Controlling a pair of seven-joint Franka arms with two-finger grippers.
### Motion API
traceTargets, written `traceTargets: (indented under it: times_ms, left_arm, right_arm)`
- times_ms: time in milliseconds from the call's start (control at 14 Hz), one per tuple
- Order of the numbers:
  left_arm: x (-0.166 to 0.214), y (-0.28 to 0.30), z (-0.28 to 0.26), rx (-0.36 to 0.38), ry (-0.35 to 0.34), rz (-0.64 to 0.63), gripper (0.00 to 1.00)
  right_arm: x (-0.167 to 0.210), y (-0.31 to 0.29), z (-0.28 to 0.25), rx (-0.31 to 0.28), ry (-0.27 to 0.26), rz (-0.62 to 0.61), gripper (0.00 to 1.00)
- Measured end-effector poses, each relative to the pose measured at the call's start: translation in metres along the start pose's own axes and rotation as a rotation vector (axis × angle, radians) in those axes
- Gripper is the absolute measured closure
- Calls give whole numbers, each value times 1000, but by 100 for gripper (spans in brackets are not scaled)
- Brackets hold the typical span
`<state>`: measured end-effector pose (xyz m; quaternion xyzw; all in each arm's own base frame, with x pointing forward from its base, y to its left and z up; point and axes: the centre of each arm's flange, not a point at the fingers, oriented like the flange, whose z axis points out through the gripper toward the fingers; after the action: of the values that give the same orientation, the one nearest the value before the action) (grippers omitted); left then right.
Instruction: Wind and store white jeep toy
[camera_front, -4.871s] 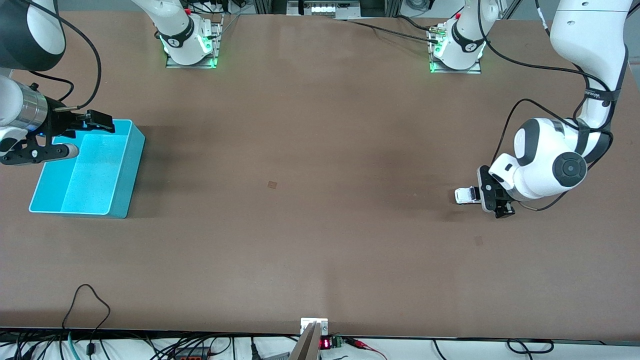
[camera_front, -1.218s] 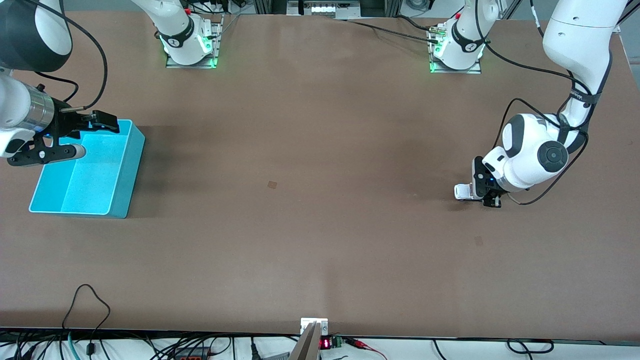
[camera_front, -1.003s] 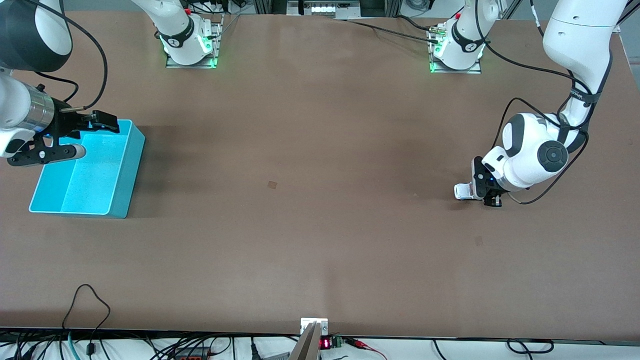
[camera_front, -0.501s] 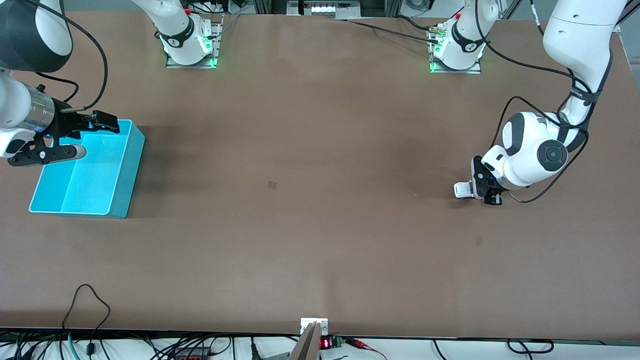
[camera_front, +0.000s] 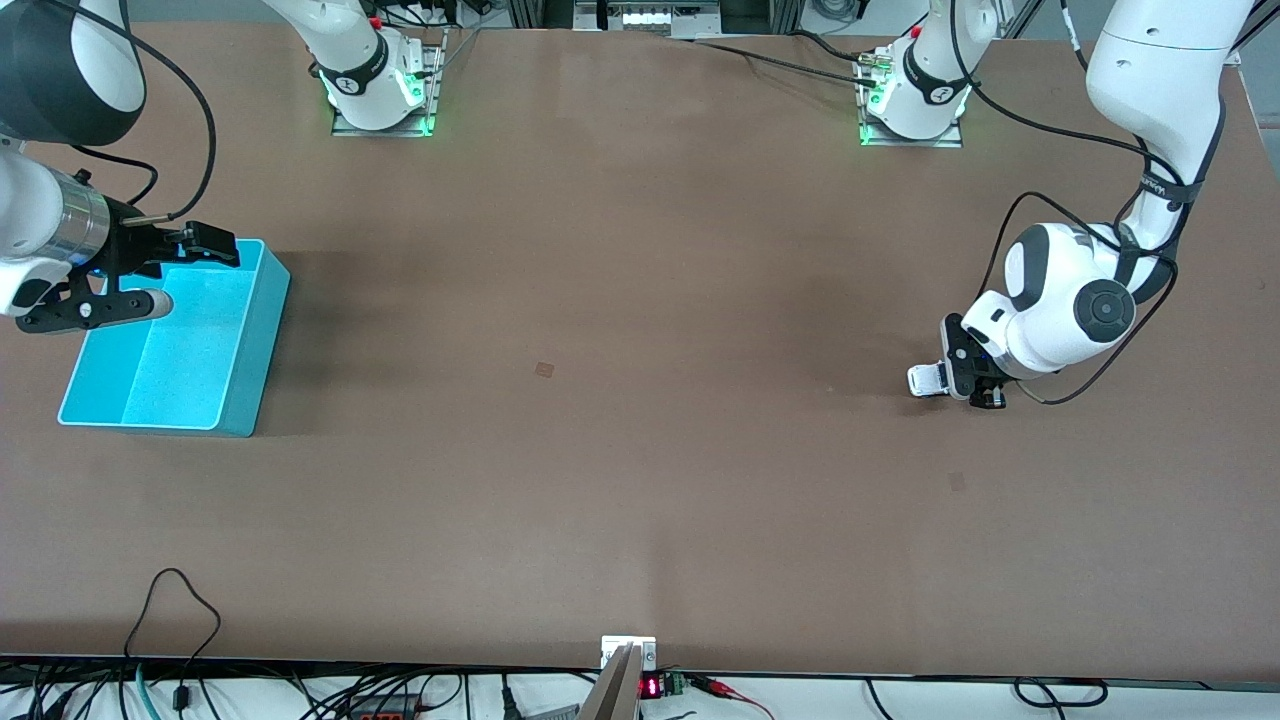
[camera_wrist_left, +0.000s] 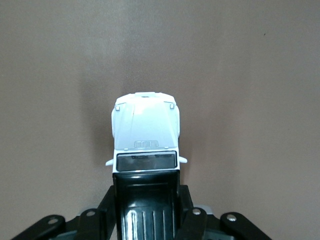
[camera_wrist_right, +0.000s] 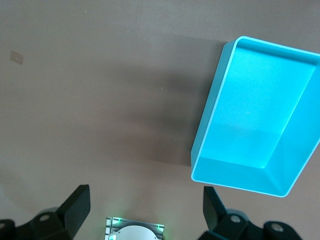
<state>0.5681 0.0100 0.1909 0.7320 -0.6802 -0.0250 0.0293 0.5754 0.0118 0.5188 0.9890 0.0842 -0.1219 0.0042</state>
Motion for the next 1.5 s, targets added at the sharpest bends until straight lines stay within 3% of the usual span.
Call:
traceTargets:
  times_ms: [788,1504]
  left_arm:
    - [-2,0,0,-1,0,30,48]
    - [-36,0,1,-3,5,43,48]
  right_arm:
    - [0,0,0,0,0,0,0]
    - [0,-1,0,0,0,-1,0]
